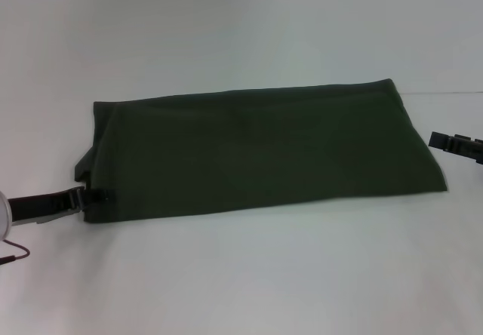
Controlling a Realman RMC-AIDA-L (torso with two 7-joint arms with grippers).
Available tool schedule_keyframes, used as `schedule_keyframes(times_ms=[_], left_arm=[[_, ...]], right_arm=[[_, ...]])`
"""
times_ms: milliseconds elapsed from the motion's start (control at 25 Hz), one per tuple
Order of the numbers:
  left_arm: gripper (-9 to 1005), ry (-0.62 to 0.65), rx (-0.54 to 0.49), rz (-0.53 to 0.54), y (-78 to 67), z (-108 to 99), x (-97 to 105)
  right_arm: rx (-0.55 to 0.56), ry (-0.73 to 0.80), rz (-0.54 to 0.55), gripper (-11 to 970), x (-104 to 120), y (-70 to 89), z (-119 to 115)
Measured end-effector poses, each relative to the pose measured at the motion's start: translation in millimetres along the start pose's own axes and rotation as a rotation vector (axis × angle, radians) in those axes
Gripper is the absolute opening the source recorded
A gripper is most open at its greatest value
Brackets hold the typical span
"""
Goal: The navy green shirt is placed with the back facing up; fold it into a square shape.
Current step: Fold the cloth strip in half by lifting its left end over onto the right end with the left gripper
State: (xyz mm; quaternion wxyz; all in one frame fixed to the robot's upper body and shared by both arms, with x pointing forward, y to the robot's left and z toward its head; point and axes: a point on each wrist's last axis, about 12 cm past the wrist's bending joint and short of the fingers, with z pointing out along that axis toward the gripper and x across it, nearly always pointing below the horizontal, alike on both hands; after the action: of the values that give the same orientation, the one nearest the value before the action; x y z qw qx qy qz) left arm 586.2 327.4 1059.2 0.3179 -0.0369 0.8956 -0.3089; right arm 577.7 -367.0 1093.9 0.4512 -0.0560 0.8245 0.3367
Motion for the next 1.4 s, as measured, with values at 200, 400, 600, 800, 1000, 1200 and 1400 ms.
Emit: schedule_keyframes(times_ms=[200, 400, 600, 800, 1000, 1200, 1400], left_arm=[[512, -0.005, -0.008, 0.0, 0.8, 0, -1], [335, 0.001, -0.007, 0.011, -0.9, 1, -2], [318, 0.014, -0.015, 0.035, -3.1, 4, -3], [289, 0.015, -0.024, 0.04, -4.2, 5, -7], [207, 0.032, -0.04, 0.045, -4.0, 5, -8], [32, 0.031, -0.043, 0.043, -3.6, 5, -8], [30, 0.034, -0.035, 0.049, -5.1, 5, -9]], right_arm=[[0.0, 0.0, -0.001, 787, 0, -0.1, 0], [0.001, 0.0, -0.002, 787, -1, -0.3, 0], [0.001, 0.001, -0.004, 786, -1, -0.4, 0], [-0.003, 0.006, -0.001, 786, -2, 0.1, 0], [0.0, 0.011, 0.005, 785, -1, -0.5, -1], [-0.001, 0.014, 0.011, 785, -2, -0.2, -1], [0.015, 0.085, 0.058, 784, -15, 0.2, 3]])
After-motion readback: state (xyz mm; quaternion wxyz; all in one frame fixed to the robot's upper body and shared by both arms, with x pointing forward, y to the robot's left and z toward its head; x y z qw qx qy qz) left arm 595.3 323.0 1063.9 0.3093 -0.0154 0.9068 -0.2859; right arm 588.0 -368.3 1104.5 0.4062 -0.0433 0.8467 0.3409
